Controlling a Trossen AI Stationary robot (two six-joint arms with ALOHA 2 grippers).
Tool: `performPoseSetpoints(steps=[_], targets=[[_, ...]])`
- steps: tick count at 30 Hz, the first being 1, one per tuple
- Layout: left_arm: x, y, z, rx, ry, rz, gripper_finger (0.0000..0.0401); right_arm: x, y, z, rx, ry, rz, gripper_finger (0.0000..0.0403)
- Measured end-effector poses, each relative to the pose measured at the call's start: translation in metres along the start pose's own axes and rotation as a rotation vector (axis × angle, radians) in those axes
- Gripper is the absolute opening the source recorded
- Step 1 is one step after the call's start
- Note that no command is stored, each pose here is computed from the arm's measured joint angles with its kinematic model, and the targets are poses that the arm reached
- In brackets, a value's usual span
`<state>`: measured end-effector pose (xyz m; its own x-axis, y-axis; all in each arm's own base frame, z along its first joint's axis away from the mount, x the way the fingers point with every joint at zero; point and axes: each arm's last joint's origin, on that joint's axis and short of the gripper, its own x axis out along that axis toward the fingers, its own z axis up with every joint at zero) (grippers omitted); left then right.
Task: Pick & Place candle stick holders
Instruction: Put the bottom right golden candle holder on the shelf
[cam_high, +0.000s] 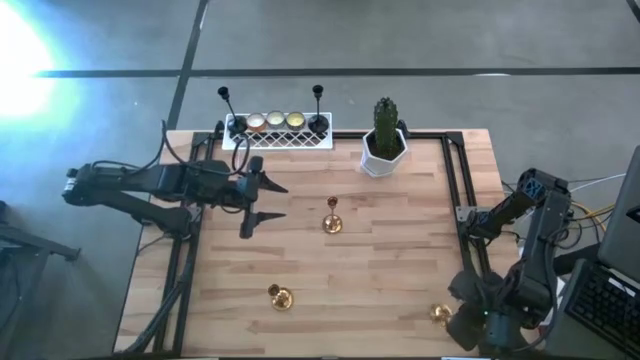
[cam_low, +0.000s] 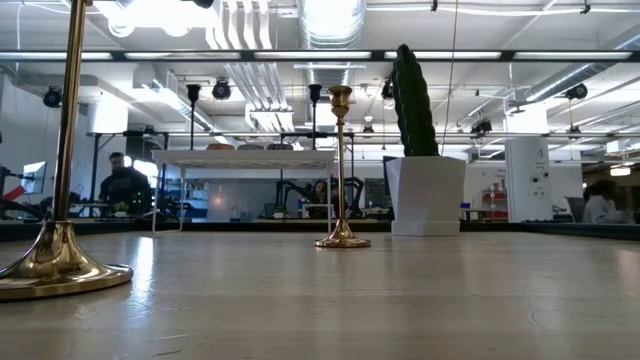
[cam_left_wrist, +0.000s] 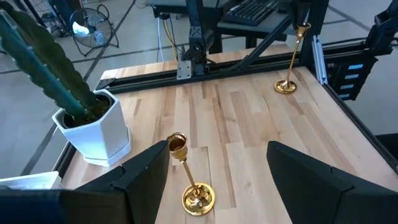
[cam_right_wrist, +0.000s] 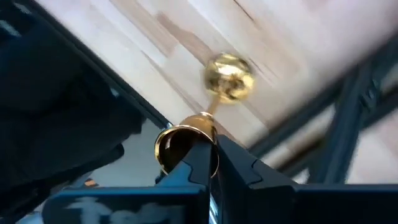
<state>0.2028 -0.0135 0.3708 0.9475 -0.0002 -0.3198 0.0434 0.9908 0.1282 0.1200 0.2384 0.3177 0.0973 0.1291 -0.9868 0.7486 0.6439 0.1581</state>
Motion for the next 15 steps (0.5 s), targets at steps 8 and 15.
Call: performPoseSetpoints(steps=[8,15], targets=[[-0.004,0.000,-0.001,0.015,-0.006,0.001,0.0275,-0.021,-0.005,0.019,-0.179,-0.360,0.139,0.0008],[0.004,-0.002,-0.014,0.026,0.025,-0.016,0.0275,-0.034,-0.001,0.060,-0.330,-0.437,0.128,0.0008]])
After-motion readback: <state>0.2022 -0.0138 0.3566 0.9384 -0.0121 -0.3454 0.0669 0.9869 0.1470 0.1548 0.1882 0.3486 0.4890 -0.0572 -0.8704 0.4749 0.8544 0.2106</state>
